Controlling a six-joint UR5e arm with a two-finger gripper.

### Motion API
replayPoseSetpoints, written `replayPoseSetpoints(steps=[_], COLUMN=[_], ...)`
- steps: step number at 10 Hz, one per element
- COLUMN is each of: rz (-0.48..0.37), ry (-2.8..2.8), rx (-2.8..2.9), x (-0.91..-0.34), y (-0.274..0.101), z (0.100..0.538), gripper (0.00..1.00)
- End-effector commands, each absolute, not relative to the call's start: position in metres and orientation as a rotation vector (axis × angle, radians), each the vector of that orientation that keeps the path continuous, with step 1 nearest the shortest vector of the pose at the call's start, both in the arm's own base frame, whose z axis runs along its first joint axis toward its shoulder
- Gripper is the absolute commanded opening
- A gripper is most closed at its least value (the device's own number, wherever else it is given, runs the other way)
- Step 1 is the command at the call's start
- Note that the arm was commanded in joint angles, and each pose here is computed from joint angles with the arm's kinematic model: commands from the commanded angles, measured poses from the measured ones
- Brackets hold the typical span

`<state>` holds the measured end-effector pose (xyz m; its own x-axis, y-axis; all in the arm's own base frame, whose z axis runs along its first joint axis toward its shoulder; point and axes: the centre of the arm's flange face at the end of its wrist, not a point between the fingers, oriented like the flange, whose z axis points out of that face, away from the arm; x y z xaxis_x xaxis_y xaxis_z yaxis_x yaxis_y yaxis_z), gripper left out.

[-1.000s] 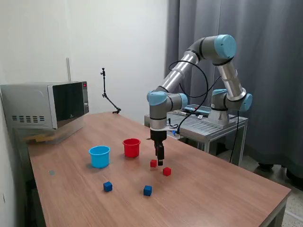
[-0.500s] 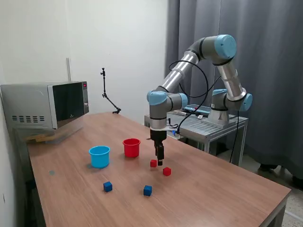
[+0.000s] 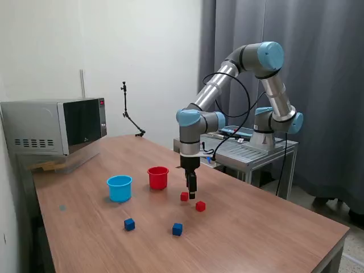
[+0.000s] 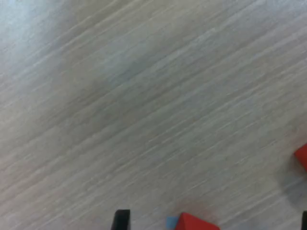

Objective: Place red objects in the red bin, and blue objects in the blue bin.

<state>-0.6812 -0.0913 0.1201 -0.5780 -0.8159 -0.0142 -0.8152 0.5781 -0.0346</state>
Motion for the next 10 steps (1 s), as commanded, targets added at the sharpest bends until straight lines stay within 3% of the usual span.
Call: replayPoseSetpoints(steps=[1,10], rz=[-0.036,-0.023], ry=[2.767,2.807], rx=[-1.43,-1.381], x=[-0.681,-0.693], y=[-0.091,-0.094], z=[0.12,0.121], gripper=[1.0,1.0])
